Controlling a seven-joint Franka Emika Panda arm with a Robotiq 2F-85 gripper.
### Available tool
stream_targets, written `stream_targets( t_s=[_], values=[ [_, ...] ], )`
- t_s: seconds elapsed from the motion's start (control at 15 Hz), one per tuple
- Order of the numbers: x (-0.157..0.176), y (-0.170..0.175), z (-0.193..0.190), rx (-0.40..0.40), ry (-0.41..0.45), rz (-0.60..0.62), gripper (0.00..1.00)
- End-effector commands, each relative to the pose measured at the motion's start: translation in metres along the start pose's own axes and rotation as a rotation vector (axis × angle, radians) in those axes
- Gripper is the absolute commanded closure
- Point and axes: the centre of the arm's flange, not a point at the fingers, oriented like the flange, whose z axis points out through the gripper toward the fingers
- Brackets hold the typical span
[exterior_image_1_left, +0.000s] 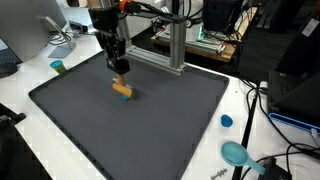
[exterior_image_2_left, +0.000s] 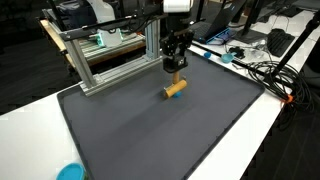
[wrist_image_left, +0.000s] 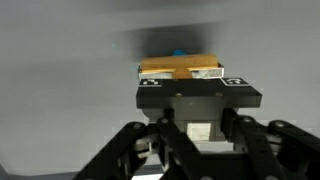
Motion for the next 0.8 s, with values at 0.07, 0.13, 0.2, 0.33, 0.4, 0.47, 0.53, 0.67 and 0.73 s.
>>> stream_targets(
  t_s=[0.07, 0.13, 0.2, 0.33, 0.4, 0.47, 0.53, 0.67, 0.73],
  values=[
    [0.014, -0.003, 0.016, -0.042, -0.037, 0.017, 0.78],
    [0.015, -0.003, 0.019, -0.046, -0.048, 0.020, 0.78],
    [0.016, -0.003, 0.022, -0.045, -0.062, 0.025, 0.78],
    [0.018, -0.001, 0.025, -0.034, -0.076, 0.032, 0.78],
    [0.019, 0.000, 0.026, -0.031, -0.081, 0.032, 0.78],
    [0.021, 0.001, 0.027, -0.022, -0.070, 0.031, 0.78],
    [0.023, 0.001, 0.026, -0.010, -0.046, 0.030, 0.78],
    [0.015, -0.001, 0.007, -0.012, -0.036, 0.023, 0.53],
    [0.015, -0.001, 0.007, -0.011, -0.036, 0.025, 0.53]
  ],
)
